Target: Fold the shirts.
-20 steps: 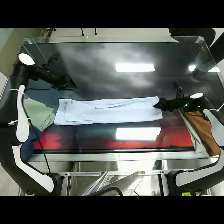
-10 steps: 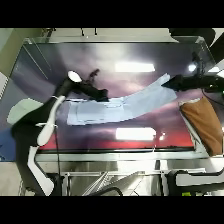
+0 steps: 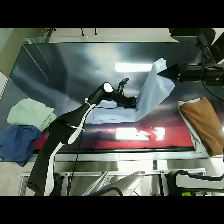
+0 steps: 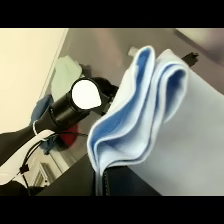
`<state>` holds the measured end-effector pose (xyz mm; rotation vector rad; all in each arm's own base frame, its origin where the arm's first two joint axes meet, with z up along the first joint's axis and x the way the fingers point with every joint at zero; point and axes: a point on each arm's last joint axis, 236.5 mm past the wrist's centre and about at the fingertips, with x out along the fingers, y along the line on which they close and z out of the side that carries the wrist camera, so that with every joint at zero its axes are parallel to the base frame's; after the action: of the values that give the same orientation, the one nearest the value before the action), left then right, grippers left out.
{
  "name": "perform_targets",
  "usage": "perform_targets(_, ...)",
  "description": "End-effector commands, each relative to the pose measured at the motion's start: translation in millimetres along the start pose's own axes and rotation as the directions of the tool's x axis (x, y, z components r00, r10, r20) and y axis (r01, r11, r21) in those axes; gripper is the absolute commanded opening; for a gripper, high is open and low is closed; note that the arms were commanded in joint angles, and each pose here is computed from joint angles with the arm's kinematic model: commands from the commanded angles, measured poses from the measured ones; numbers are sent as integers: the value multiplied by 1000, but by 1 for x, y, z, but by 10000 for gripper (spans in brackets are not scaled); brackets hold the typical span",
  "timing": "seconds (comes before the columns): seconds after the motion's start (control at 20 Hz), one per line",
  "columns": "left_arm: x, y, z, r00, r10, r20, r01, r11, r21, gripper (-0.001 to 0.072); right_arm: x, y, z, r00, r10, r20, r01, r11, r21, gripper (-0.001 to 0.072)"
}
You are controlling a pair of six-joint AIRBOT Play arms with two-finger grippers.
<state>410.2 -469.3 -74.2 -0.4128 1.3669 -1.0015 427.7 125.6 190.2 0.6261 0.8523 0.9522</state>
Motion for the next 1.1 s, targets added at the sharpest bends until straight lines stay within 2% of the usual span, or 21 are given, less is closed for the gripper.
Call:
perform_targets(0.0,-47,-22,6,999,-37,-19,38,998,48,21,16,-1,-10,998,-31,-50,31,999,-14,18)
perform_targets(0.2,-208,-32,1,999,-35,-14,36,993,116,20,56,1,-22,994,-49,-103,48,999,-18,18)
perform_targets(0.3,-300,-39,6,994,-4,112,-12,991,136,21,97,15,-29,992,-33,-120,28,999,-44,18)
perform_targets(0.45,-418,-48,2,941,66,333,-117,984,136,21,180,40,-46,993,-13,-114,4,997,-76,18)
perform_targets(0.6,-486,-56,-20,884,133,448,-204,972,115,22,282,37,-91,992,-59,-113,49,994,-95,27)
perform_targets(0.65,-500,-58,-25,868,149,473,-225,968,108,22,311,29,-112,989,-80,-123,70,994,-87,193)
perform_targets(0.7,-511,-60,-30,855,161,492,-242,965,103,22,338,20,-136,986,-94,-139,86,994,-66,463)
perform_targets(0.75,-519,-63,-35,844,172,507,-257,961,100,22,357,14,-157,983,-93,-160,89,995,-33,414)
perform_targets(0.8,-525,-67,-38,836,179,519,-269,958,101,21,368,11,-173,979,-89,-184,89,996,-9,290)
perform_targets(0.9,-532,-71,-42,823,188,536,-289,951,111,22,361,7,-172,976,-81,-204,82,997,-4,306)
perform_targets(1.05,-530,-73,-44,830,186,526,-287,951,118,22,306,2,-127,976,-51,-211,50,999,-12,305)
